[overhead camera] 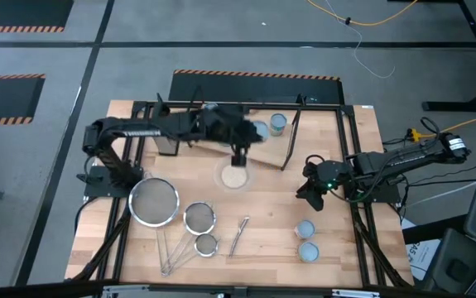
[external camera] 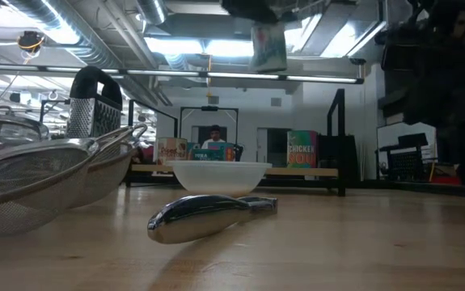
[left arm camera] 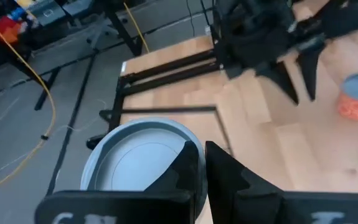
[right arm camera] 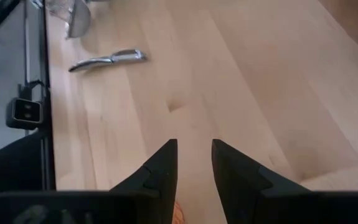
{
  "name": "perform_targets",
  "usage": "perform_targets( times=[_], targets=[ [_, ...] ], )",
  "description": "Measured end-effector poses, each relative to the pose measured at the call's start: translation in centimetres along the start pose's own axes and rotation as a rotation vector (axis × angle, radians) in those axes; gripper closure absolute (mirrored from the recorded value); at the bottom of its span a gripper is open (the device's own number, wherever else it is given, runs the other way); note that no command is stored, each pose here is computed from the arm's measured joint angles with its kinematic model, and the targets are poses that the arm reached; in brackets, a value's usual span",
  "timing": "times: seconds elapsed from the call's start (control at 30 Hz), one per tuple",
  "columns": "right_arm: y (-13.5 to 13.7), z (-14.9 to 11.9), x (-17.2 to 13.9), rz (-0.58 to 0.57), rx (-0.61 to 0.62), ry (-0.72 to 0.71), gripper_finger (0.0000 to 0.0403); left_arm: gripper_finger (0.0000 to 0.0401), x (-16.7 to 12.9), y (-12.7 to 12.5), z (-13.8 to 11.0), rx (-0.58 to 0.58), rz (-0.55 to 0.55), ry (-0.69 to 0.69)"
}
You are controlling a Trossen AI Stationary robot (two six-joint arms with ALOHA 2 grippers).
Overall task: Pick and place cans onto a shelf
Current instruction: Put the canned mixed vegetables on the shelf
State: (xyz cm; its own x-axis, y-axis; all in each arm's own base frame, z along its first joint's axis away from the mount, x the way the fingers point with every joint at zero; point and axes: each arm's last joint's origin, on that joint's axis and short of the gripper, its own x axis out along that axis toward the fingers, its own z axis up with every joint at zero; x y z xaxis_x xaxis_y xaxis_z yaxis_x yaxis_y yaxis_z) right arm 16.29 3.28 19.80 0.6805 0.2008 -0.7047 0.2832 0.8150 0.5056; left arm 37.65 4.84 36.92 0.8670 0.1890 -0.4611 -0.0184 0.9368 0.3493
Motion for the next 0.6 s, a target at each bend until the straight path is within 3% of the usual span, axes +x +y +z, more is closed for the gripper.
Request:
perform_targets(
  times=[0.37,0.6],
  targets=[
    [0.0,0.1,0.0,0.003,-0.025,-0.006,0.0300,0.0394,2.3,8.6,-5.5,-0.127,-0.091,0.021],
    [0.0,0.1,0.0,0.003,-0.027,-0.008,0.0300,0.0394,6.4,10.7,-9.3,-0.180,-0.138,0.050]
  ],
)
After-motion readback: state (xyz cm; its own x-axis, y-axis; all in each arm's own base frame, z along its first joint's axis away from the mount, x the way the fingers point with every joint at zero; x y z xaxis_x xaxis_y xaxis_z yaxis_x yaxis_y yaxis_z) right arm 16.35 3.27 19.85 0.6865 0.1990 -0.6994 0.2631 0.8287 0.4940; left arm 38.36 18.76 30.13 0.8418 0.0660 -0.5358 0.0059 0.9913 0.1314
